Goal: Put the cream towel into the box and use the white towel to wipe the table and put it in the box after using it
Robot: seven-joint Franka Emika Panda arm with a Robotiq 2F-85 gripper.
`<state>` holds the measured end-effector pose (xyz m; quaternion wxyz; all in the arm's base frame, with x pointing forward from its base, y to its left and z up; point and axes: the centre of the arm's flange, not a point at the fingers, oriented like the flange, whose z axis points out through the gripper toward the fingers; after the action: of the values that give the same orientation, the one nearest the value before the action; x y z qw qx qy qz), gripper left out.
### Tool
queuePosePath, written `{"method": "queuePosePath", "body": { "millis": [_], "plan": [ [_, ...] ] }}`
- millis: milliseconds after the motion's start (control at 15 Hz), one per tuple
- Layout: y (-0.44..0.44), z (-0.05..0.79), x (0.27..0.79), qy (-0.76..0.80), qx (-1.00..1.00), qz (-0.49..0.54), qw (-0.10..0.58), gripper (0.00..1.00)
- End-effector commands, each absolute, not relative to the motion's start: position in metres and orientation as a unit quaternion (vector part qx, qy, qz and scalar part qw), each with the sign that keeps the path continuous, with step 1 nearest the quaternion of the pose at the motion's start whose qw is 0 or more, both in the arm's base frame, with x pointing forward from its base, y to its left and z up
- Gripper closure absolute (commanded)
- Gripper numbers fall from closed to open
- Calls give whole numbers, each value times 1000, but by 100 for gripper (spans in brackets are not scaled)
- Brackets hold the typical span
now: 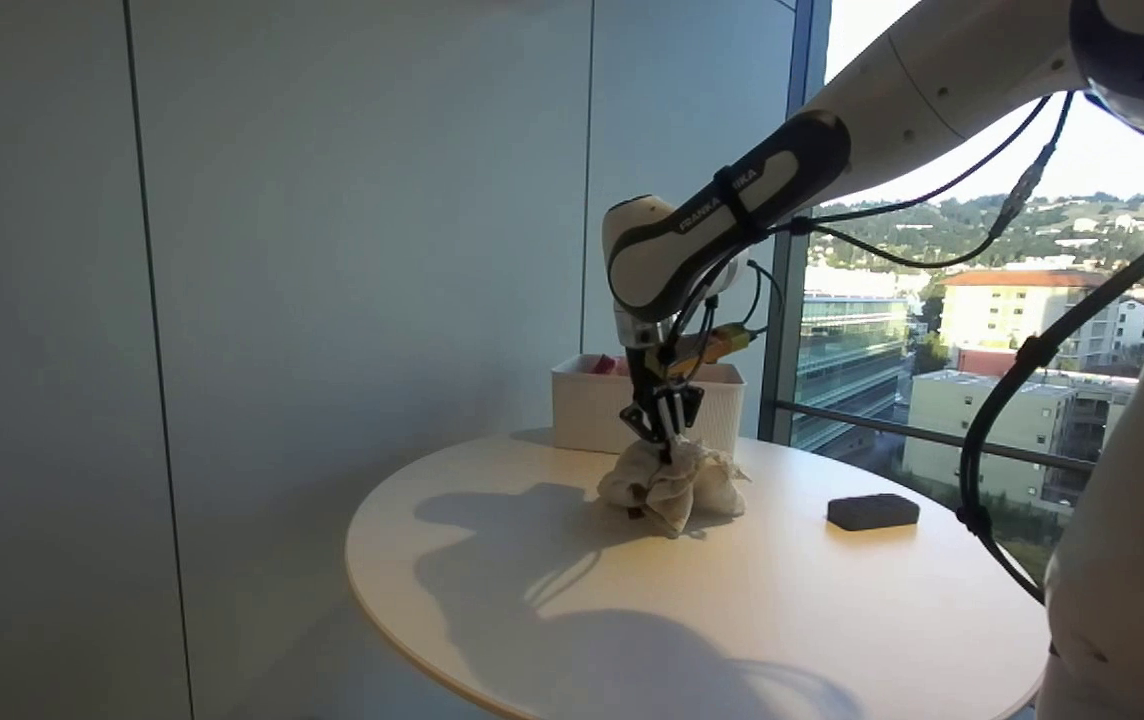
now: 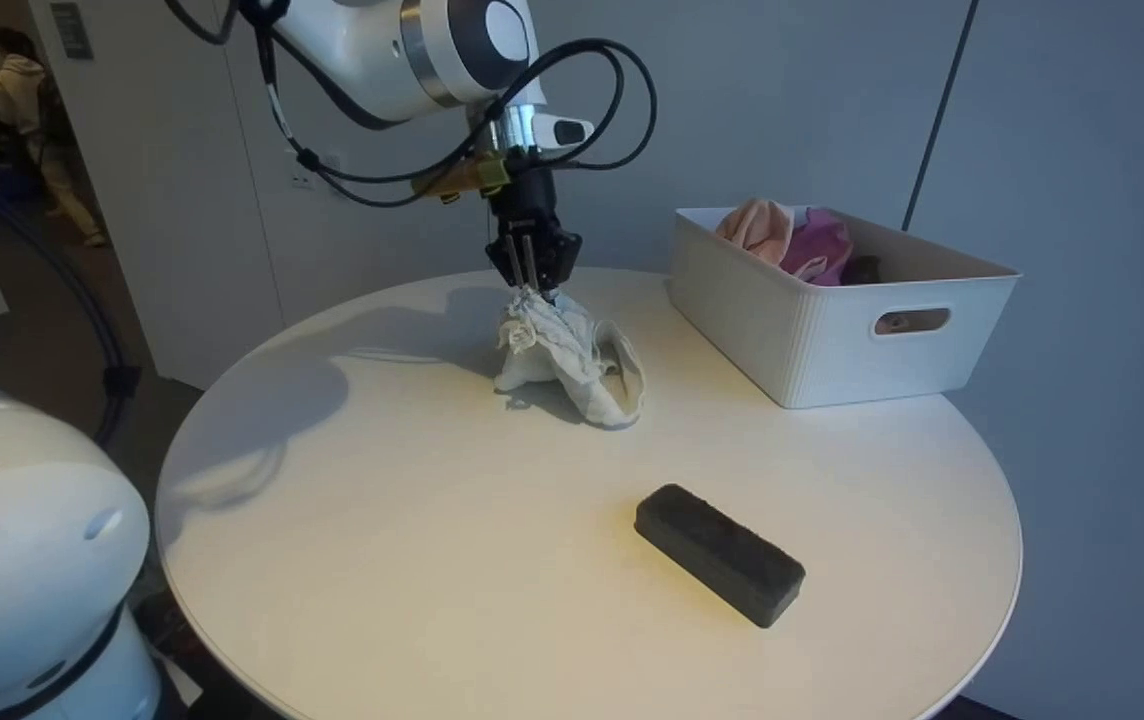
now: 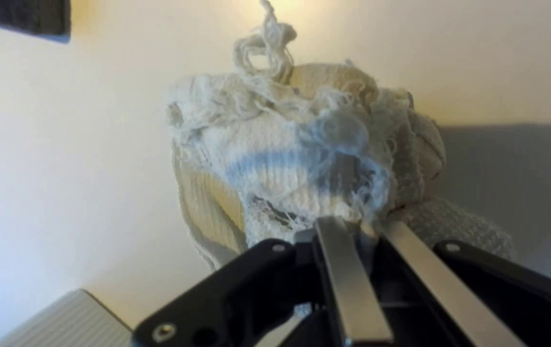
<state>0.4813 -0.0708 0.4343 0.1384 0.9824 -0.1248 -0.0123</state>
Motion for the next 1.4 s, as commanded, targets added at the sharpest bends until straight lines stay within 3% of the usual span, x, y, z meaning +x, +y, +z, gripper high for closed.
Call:
{"method": "queuePosePath", "body": {
  "millis": [0,267,533,1000,1333],
  "plan": [
    [-84,417,452,-143,982,-46,114,96],
    [-81,402,450,-153,986,-73,1,96],
    [-68,401,469,-140,988,-35,-56,97],
    [-92,364,499,-155,988,-19,18,97],
    [-96,362,533,-123,987,53,83,97]
  ]
}}
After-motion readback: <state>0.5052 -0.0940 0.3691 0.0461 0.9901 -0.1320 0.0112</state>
